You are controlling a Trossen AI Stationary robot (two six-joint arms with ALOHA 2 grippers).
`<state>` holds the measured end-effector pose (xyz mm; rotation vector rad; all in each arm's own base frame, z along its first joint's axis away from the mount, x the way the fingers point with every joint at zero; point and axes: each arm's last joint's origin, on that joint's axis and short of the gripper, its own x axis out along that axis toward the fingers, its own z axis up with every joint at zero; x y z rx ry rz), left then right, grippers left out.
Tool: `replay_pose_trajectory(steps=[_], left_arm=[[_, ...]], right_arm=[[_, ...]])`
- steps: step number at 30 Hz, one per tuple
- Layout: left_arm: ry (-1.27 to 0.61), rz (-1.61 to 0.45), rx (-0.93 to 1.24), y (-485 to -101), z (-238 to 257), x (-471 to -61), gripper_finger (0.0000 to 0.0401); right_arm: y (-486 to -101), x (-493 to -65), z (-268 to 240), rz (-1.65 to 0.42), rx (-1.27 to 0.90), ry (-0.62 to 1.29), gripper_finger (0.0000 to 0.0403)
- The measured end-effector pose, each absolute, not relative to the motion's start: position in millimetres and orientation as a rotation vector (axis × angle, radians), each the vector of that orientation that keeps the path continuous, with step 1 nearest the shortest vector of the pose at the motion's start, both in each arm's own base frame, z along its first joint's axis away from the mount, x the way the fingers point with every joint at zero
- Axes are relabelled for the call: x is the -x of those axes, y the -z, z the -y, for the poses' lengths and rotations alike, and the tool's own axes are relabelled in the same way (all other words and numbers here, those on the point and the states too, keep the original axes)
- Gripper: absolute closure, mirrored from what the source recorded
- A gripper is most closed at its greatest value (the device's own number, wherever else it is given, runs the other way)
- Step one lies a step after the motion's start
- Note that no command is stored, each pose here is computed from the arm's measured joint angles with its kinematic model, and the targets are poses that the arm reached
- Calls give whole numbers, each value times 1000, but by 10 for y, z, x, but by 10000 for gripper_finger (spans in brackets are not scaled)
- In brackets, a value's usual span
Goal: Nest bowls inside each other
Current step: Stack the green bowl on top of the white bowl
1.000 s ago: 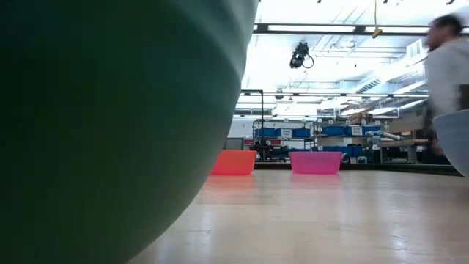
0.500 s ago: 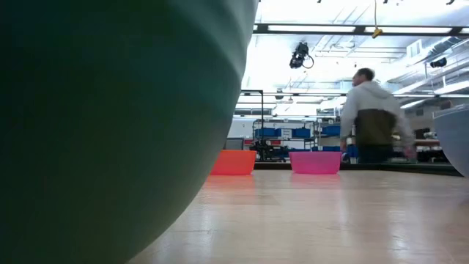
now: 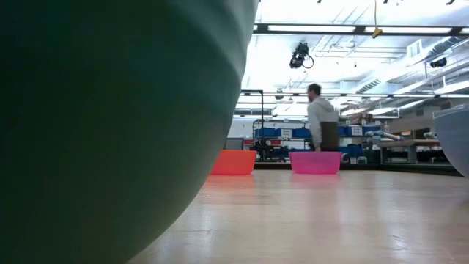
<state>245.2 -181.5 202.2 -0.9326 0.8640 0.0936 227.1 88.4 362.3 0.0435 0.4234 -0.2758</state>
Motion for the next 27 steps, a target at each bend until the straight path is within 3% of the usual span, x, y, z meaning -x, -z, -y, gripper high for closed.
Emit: replay_pose_trajectory(steps=[23, 27], left_arm=[[-115, -907, 927, -1527, 2077, -2570, 259], [-108, -899, 932, -1503, 2091, -2588, 286]], right_arm=[[-3623, -2270, -902, -419, -59, 273, 247], [-3623, -2270, -902, -419, -59, 273, 247]])
